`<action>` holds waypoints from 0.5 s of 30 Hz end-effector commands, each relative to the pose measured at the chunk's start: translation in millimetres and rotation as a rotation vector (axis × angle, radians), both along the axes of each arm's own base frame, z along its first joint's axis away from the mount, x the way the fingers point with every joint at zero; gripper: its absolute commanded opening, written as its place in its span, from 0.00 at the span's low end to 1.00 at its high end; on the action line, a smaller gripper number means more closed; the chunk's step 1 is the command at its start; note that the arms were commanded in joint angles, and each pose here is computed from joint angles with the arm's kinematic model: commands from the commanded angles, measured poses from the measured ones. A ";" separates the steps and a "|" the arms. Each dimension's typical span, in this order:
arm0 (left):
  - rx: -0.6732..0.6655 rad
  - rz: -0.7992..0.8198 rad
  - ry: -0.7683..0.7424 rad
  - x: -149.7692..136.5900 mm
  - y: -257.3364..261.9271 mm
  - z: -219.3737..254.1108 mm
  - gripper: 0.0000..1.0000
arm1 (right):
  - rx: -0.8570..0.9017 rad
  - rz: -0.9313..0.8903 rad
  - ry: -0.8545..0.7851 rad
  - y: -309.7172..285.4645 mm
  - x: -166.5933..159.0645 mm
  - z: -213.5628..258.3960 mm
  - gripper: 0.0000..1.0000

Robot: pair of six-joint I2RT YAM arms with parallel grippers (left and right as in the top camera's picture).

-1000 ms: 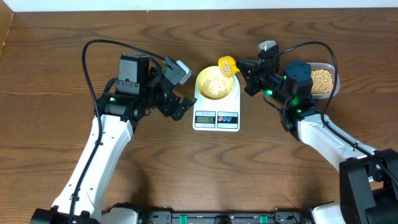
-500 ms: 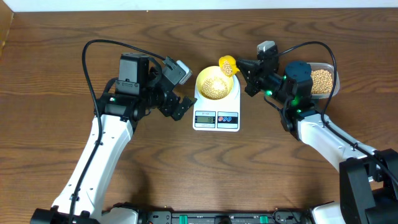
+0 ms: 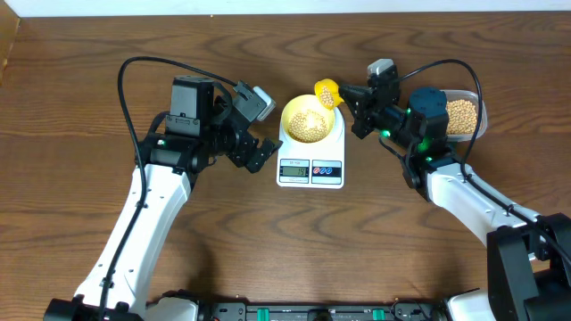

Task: Scoop item into bowl and weigh 50g on scale
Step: 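Keep tilting the scoop to pour soybeans into the bowl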

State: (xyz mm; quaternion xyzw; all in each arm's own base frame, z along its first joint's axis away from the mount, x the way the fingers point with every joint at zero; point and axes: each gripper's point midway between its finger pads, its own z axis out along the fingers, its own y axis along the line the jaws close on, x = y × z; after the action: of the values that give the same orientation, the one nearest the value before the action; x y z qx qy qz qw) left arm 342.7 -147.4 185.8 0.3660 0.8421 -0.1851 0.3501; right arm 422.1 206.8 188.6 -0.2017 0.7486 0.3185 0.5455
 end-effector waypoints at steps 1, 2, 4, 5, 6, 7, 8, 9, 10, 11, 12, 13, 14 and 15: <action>-0.015 -0.004 0.001 -3.0 -1.0 1.8 0.98 | -0.024 0.025 -0.021 5.5 -2.4 -2.2 0.01; -0.015 -0.004 0.001 -3.0 -1.0 1.9 0.98 | -0.026 0.025 -0.023 5.5 -2.3 -2.2 0.01; -0.015 -0.004 0.001 -3.0 -1.0 1.9 0.98 | -0.026 0.025 -0.022 5.5 -2.3 -2.3 0.01; -0.015 -0.004 0.001 -3.1 -1.0 1.7 0.98 | -0.026 0.025 -0.023 5.5 -2.3 -2.2 0.01; -0.015 -0.004 0.001 -3.0 -1.0 1.9 0.98 | -0.031 0.027 -0.028 5.5 -2.4 -2.2 0.01; -0.015 -0.004 0.001 -3.0 -1.0 1.9 0.98 | -0.035 0.028 -0.032 5.7 -2.4 -2.2 0.01; -0.015 -0.004 0.001 -3.0 -1.0 1.9 0.97 | -0.039 0.029 -0.036 5.5 -2.3 -2.2 0.01; -0.015 -0.004 0.001 -3.0 -1.0 1.8 0.98 | -0.040 0.030 -0.038 5.5 -2.3 -2.2 0.01; -0.015 -0.004 0.001 -3.0 -1.0 1.8 0.98 | -0.044 0.030 -0.041 5.5 -2.3 -2.2 0.01; -0.015 -0.004 0.001 -3.0 -1.0 1.9 0.98 | -0.045 0.031 -0.042 5.5 -2.3 -2.2 0.01; -0.015 -0.004 0.001 -3.0 -1.0 1.9 0.98 | -0.052 0.034 -0.049 5.7 -2.5 -2.2 0.01; -0.015 -0.004 0.001 -3.0 -1.0 1.9 0.98 | -0.055 0.034 -0.052 5.6 -2.4 -2.2 0.01; -0.015 -0.004 0.001 -3.0 -1.0 1.9 0.98 | -0.057 0.035 -0.055 5.6 -2.4 -2.2 0.01; -0.015 -0.004 0.001 -3.0 -1.0 1.9 0.98 | -0.060 0.036 -0.058 5.6 -2.4 -2.1 0.01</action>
State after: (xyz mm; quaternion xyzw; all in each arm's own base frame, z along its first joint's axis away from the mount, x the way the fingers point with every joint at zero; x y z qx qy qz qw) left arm 342.7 -147.4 185.8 0.3660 0.8421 -0.1851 0.3501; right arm 422.1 206.8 188.6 -0.2208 0.7432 0.3044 0.5534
